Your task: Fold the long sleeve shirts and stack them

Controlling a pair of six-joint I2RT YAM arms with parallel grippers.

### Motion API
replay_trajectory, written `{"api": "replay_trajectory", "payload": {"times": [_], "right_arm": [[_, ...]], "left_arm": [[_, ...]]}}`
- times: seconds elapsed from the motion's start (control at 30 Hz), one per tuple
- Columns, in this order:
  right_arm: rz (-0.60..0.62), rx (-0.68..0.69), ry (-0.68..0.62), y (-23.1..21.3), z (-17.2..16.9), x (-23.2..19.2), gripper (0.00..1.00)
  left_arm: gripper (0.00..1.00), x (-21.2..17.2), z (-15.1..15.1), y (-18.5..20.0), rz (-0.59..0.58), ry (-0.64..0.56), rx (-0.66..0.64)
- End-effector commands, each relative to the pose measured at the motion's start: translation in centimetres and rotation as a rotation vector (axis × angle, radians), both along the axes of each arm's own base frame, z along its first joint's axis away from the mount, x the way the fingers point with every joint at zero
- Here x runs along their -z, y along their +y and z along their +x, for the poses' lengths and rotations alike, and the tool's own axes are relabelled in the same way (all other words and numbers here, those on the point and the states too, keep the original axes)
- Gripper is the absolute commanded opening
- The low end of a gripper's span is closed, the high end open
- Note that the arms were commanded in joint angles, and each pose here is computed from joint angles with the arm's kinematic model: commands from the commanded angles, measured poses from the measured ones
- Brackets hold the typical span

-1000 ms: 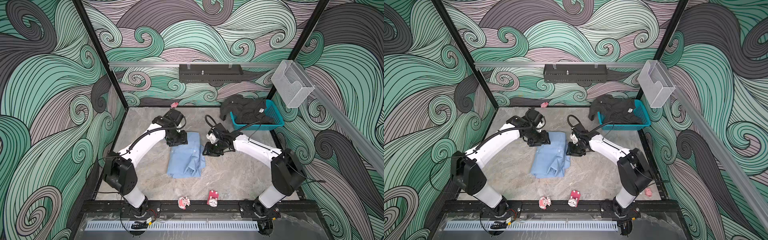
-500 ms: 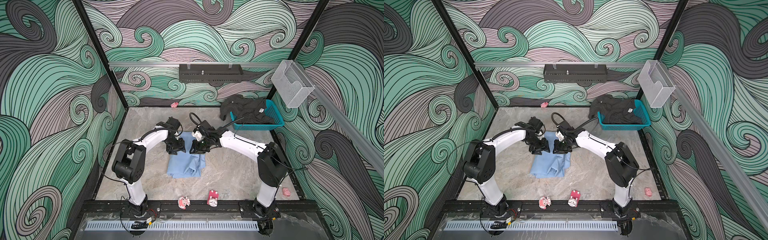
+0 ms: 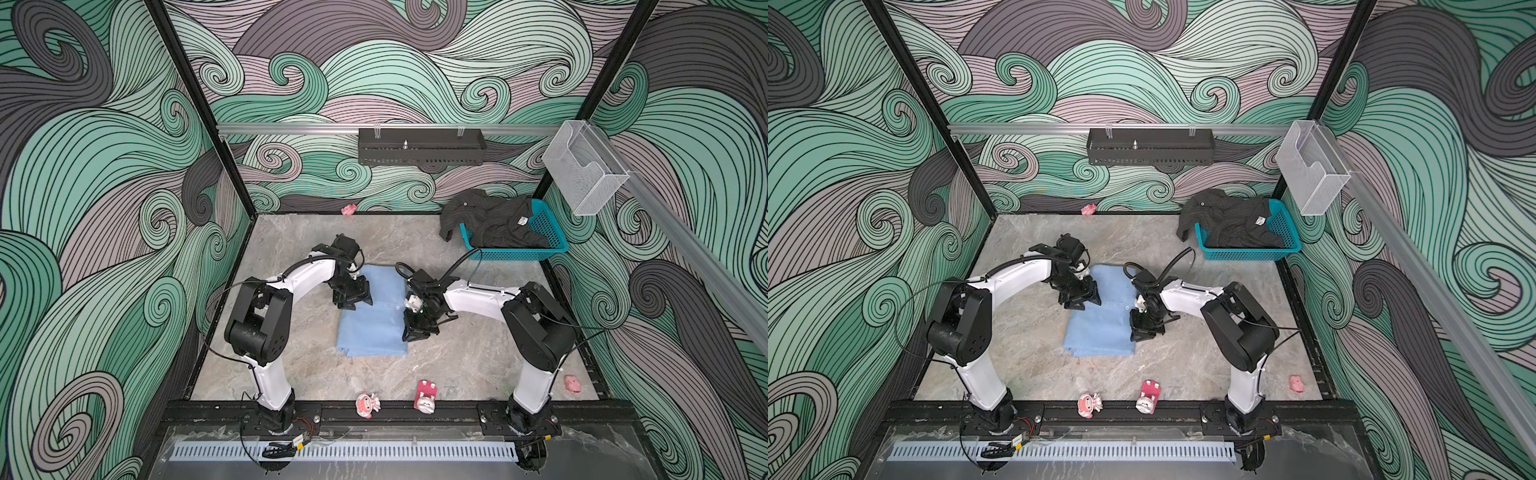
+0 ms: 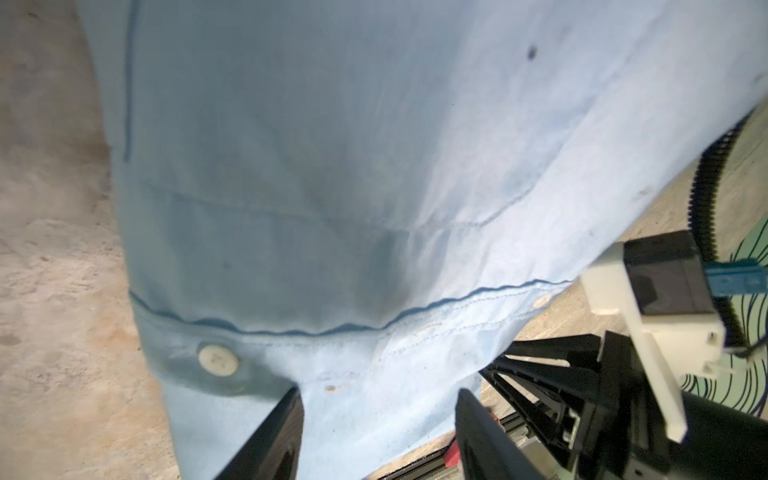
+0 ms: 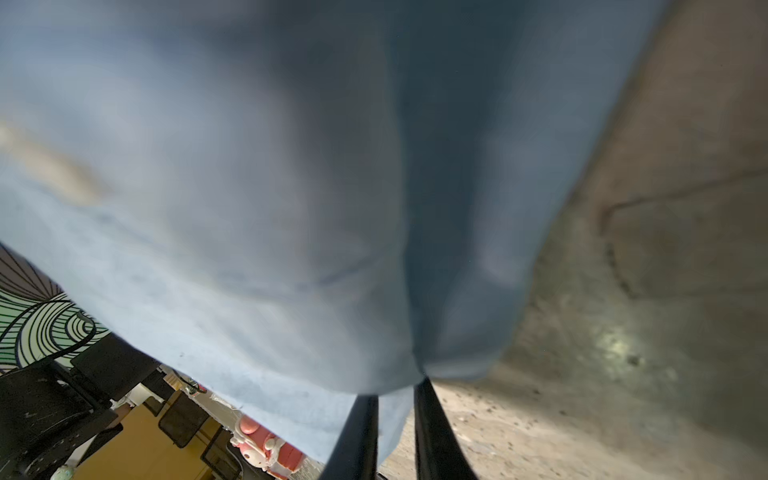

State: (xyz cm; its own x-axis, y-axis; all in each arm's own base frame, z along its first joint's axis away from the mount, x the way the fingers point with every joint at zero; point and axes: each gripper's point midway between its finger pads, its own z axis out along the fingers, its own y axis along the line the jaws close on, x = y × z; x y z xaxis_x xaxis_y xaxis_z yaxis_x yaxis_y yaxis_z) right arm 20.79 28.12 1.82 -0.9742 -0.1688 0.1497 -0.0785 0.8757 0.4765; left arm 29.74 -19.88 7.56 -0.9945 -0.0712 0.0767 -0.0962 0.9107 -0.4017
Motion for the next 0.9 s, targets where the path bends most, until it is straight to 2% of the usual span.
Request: {"api": "replay_trajectory", "payload": {"times": [0.0,0.1,0.23,0.33,0.43,0.57,0.67,0.77,0.87], "right_arm": [[-0.004,-0.026,-0.007,0.3,0.4,0.3,0.19],[0.009,-0.035,-0.057,0.4,1.1,-1.4,0.18],[0.052,-0.044,-0.159,1.1,2.7,-5.8,0.19],[0.098,-0.027,-0.23,2.2,5.1,-8.7,0.19],[0.122,-0.012,-0.255,3.6,8.2,-9.8,0.19],[0.131,-0.004,-0.266,5.8,12.6,-9.3,0.19],[0.109,0.019,-0.251,5.9,15.2,-7.3,0.19],[0.066,0.059,-0.233,4.3,16.8,-5.1,0.19],[0.007,0.091,-0.185,2.0,16.8,-2.3,0.19]], "left_arm": [[0.61,-1.6,0.7,-0.7,-0.054,-0.019,0.009],[0.6,-2.9,1.6,-0.9,-0.073,-0.042,0.01],[0.56,-4.6,4.0,-0.8,-0.123,-0.074,-0.018],[0.53,-4.8,6.2,-0.7,-0.17,-0.062,-0.048],[0.53,-4.3,8.2,-0.3,-0.189,-0.053,-0.08],[0.54,-3.7,10.1,0.5,-0.224,-0.034,-0.13],[0.57,-3.9,10.7,1.2,-0.241,-0.04,-0.156],[0.58,-4.0,10.7,1.7,-0.241,-0.043,-0.163],[0.58,-3.9,10.5,1.8,-0.248,-0.037,-0.163]]}}
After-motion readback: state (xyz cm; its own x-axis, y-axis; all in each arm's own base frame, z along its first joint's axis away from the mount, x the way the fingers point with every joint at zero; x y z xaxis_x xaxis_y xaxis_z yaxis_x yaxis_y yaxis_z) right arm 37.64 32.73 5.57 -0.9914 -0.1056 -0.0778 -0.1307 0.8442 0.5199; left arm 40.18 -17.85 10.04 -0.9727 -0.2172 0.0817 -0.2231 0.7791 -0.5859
